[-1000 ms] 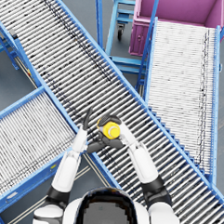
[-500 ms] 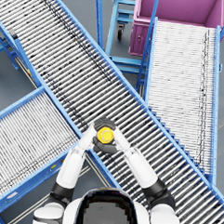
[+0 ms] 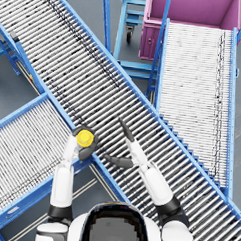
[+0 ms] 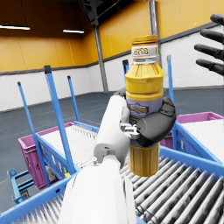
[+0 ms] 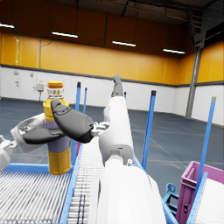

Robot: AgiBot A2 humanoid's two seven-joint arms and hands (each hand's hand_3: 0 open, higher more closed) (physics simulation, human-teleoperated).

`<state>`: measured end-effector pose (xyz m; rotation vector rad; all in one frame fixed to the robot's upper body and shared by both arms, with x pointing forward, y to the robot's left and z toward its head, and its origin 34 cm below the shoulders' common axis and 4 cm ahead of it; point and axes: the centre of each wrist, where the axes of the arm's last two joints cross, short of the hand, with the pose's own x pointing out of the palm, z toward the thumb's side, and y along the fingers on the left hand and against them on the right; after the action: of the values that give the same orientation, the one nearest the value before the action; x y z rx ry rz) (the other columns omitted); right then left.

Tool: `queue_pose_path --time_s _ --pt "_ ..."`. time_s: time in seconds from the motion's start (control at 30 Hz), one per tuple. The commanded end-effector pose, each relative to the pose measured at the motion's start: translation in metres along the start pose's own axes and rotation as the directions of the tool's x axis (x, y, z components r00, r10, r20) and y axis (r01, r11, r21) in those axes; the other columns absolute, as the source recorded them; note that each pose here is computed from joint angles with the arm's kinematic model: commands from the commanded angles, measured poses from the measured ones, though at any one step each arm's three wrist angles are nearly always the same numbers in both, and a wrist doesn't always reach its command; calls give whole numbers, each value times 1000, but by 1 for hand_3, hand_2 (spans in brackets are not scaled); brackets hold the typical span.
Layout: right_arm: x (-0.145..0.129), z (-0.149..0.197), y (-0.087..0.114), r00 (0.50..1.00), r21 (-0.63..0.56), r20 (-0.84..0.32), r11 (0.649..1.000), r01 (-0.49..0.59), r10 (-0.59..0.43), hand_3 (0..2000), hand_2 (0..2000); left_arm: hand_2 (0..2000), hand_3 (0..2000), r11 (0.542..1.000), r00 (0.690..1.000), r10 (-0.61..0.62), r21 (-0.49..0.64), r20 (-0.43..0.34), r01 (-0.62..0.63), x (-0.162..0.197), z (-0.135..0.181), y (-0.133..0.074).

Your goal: Pick up the oil and place it on the left assembly line, put the cola on the right, and keep Sprite still

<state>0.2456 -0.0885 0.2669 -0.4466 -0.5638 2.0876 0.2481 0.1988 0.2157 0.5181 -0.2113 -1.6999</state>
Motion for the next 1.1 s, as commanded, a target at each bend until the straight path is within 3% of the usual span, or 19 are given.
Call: queue_pose_path --time_s 0.03,0.27,0.43,0.47,0.5,0.57,0.63,0.7,0.77,0.83,0.87,0.9,0.97,1.1 --pt "4 0 -8 1000 -11 14 1000 -8 8 0 0 2000 2000 980 982 185 -75 -29 -187 -41 -14 -23" --pt "21 -9 -22 998 9 55 999 -43 43 0 0 2000 2000 879 911 404 -239 -82 -412 -94 -52 -63" --pt "26 -9 -27 996 4 71 999 -45 45 0 0 2000 2000 804 851 508 -279 -135 -524 -130 -63 -83" --pt "27 -10 -27 996 4 74 999 -46 46 0 0 639 1673 787 836 529 -285 -145 -547 -137 -64 -88" --pt "29 -9 -27 996 1 77 999 -55 54 0 0 0 1347 747 797 581 -281 -164 -603 -144 -65 -89" --pt "30 -11 -26 995 8 82 998 -55 54 0 0 0 693 682 723 658 -240 -211 -691 -163 -58 -93" --pt "30 -11 -26 995 7 86 999 -51 50 0 0 0 40 634 669 707 -216 -227 -743 -171 -54 -99" --pt "31 -11 -25 995 9 90 999 -50 49 0 0 0 0 604 631 738 -184 -240 -776 -178 -46 -103" --pt "26 -10 -26 995 2 91 1000 -28 28 0 0 0 0 619 608 750 -50 -260 -784 -188 -12 -96" --pt "14 -5 -30 996 -18 89 999 26 -24 0 0 0 0 656 632 730 11 -260 -754 -183 3 -84" --pt "1 1 -28 945 59 -219 970 -236 243 0 0 0 0 677 649 717 30 -255 -736 -176 8 -80" --pt "-7 6 -31 1000 -47 7 998 31 -31 0 0 0 0 703 673 695 45 -251 -709 -170 12 -73" --pt "-24 11 -28 996 -64 -8 994 90 -90 0 0 0 0 763 738 634 31 -231 -646 -150 9 -59" --pt "-50 21 -20 981 -102 -16 976 193 -195 0 0 0 0 850 826 524 70 -208 -521 -119 19 -35"
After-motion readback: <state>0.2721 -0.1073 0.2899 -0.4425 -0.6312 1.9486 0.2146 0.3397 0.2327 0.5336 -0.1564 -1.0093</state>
